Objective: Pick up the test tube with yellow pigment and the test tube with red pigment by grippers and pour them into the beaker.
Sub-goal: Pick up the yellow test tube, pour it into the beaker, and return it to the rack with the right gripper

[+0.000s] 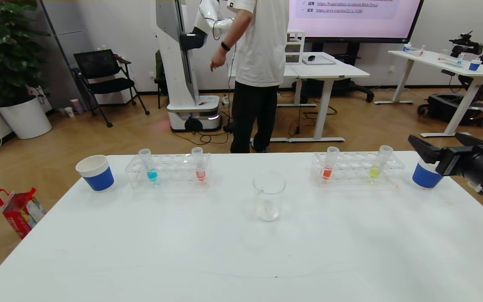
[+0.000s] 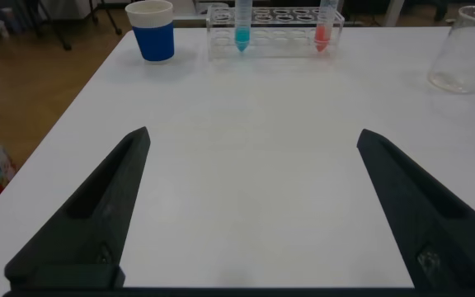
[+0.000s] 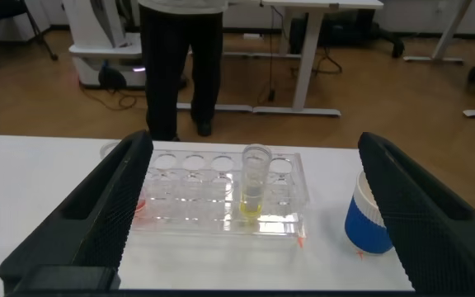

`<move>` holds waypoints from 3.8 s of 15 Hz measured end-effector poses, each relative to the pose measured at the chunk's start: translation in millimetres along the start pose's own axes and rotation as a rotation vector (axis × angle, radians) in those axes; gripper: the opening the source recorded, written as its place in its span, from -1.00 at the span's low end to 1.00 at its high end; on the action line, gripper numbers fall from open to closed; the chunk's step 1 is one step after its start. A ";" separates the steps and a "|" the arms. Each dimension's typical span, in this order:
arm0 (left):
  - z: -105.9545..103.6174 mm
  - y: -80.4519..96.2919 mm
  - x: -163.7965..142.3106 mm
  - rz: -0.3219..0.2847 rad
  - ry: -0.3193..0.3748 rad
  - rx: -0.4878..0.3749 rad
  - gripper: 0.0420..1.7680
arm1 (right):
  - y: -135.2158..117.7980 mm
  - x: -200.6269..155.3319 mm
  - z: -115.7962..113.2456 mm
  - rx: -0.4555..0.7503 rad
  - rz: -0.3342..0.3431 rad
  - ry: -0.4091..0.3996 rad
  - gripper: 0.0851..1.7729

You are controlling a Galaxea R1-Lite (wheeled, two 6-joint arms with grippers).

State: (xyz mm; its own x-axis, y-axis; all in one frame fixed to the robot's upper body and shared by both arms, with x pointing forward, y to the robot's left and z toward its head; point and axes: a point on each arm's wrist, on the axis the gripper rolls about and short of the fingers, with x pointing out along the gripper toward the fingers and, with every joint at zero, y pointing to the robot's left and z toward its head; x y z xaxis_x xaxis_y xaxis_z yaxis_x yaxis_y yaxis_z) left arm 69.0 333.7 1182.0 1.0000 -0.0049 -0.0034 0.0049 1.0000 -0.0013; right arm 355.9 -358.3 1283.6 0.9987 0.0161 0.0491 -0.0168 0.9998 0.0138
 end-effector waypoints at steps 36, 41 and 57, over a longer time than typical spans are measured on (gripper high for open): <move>0.0 0.0 0.0 0.000 0.000 0.000 0.98 | -44.5 142.5 -125.0 0.030 0.135 0.010 -0.46; 0.0 0.0 0.0 0.000 0.000 0.000 0.98 | -41.7 142.3 -116.8 -0.010 0.136 -0.008 -0.50; 0.0 0.0 0.0 0.000 0.000 0.000 0.98 | 10.4 140.0 -20.3 -0.124 0.306 -0.139 -0.50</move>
State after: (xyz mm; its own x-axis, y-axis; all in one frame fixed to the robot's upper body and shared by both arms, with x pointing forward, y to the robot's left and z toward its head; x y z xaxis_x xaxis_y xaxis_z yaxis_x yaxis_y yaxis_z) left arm 69.0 333.7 1182.0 1.0000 -0.0045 -0.0030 0.0045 1.0000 -0.0008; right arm 496.6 -345.4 1270.3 0.9320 0.3211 0.1680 -0.2992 0.9434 -0.1430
